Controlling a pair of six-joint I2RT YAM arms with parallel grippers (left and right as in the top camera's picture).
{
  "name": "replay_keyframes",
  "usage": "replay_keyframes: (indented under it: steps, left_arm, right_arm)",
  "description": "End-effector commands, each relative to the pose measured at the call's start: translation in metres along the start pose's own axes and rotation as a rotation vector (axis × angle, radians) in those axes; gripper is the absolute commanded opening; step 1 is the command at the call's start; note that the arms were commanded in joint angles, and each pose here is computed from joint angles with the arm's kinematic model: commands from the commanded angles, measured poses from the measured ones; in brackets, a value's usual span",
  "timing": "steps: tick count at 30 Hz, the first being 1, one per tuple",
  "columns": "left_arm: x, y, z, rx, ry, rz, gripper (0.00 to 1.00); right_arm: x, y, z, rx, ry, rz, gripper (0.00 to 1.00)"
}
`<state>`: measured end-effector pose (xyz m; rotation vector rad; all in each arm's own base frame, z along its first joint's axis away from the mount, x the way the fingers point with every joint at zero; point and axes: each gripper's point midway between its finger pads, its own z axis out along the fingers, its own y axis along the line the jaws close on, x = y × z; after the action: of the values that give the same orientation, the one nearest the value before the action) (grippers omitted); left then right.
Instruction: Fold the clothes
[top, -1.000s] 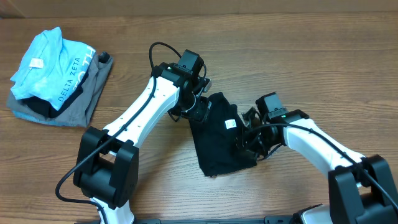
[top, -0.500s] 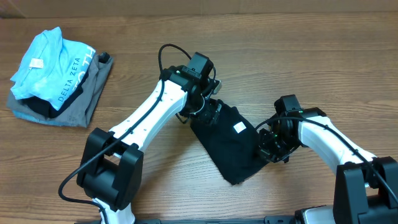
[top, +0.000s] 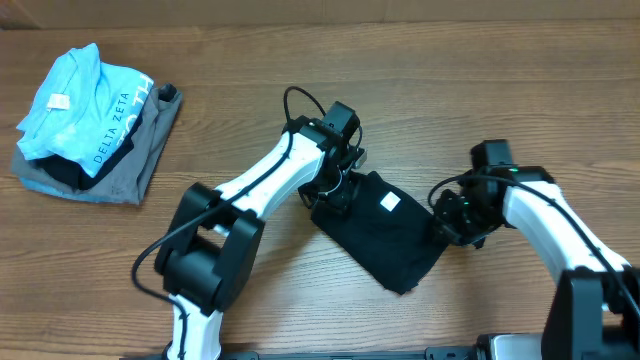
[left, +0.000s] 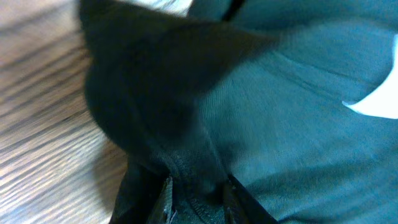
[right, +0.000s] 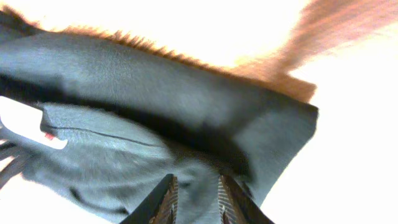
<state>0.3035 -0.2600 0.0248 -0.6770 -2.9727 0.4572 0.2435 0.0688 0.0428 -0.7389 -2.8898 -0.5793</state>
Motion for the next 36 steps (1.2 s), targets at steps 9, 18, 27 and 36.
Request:
replay_keyframes:
  steps: [9, 18, 27, 36]
  left_arm:
    - [-0.009, -0.006, 0.009, 0.044, -0.011, 0.018, 0.27]
    - [-0.009, -0.006, 0.009, 0.044, -0.013, 0.019, 0.27]
    - [-0.007, -0.006, 0.009, 0.042, -0.006, 0.016, 0.28]
    - [-0.008, -0.005, 0.009, 0.039, -0.01, 0.021, 0.29]
  right_arm:
    - [0.034, 0.012, -0.016, -0.112, 0.113, -0.005, 0.31]
    - [0.048, 0.011, 0.016, -0.177, 0.149, 0.067, 0.4]
    - [0.001, 0.032, -0.012, -0.334, 0.012, 0.044, 0.04]
    - [-0.034, 0.054, -0.044, -0.476, -0.116, -0.062, 0.04]
